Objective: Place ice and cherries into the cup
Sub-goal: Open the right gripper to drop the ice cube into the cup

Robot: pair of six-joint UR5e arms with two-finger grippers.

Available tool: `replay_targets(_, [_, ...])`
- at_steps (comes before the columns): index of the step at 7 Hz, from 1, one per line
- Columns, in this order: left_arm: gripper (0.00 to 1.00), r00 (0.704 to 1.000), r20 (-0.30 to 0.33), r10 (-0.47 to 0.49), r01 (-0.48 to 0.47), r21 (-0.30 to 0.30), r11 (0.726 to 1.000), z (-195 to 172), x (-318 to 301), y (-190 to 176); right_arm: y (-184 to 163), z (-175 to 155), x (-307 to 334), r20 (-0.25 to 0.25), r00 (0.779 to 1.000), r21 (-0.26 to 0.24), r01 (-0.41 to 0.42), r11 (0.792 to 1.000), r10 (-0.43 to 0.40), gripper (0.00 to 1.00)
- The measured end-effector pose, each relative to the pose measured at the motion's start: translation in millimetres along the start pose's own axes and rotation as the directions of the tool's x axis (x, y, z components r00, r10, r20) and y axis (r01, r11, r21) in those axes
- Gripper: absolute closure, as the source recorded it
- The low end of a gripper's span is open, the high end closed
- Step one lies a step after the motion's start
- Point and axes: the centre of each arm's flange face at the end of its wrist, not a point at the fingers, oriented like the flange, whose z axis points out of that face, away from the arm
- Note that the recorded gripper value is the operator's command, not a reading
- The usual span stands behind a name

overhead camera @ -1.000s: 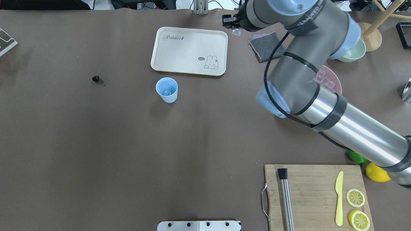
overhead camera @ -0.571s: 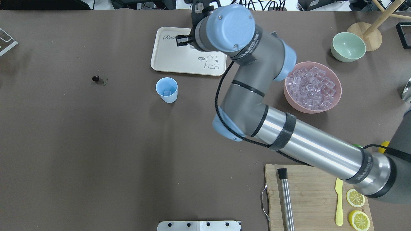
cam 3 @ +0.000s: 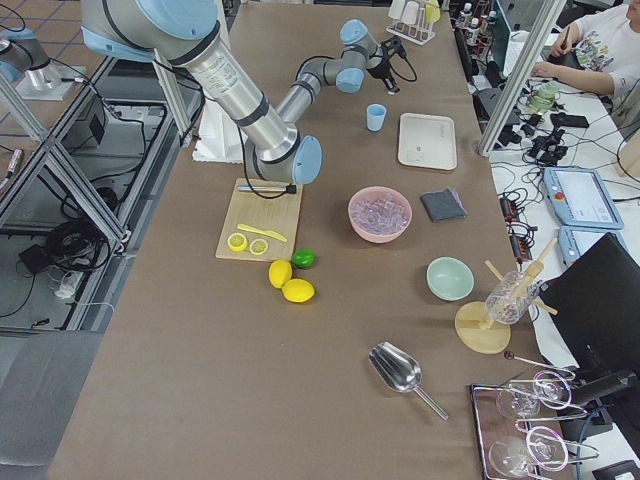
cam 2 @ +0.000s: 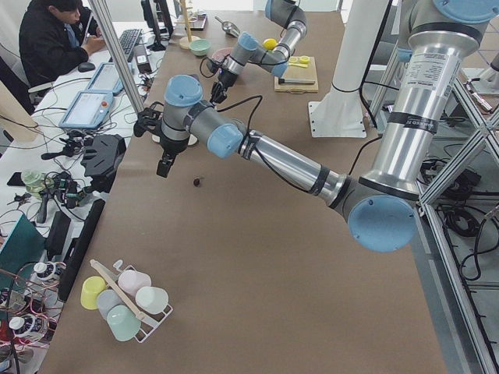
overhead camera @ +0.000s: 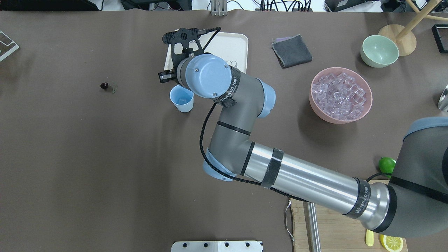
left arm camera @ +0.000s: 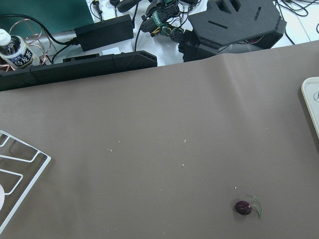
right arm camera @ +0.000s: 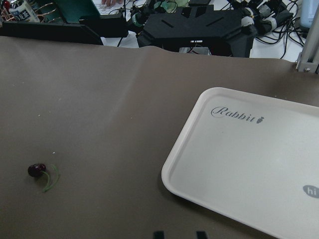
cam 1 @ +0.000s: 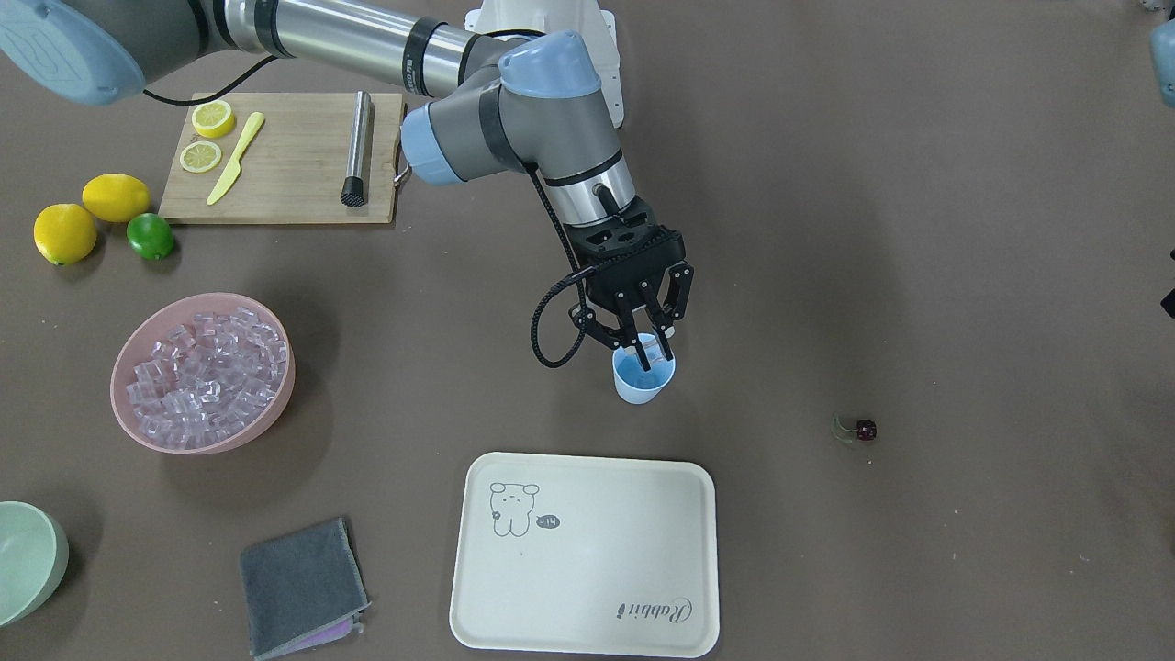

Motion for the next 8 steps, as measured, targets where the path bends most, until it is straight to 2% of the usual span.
replay_targets(3, [0.02,1.0,0.002,-0.003,0.003,-0.003,1.0,2,-2,2,25,16,-5,-0.007,1.0,-0.035,0.013,0.999,-0.013,1.0])
replay_targets(4, [0.02,1.0,0.004,-0.005,0.005,-0.007,1.0,3,-4,2,30,20,-3,-0.014,1.0,-0.043,0.015,0.999,-0.015,0.08])
replay_targets(5, [0.02,1.0,0.006,-0.007,0.008,-0.013,1.0,7,-7,1,33,23,-1,-0.019,1.0,-0.049,0.015,0.999,-0.016,0.0])
replay_targets(8, [0.02,1.0,0.005,-0.006,0.006,-0.014,1.0,8,-6,-2,26,20,-1,-0.014,1.0,-0.042,0.012,0.999,-0.013,0.0])
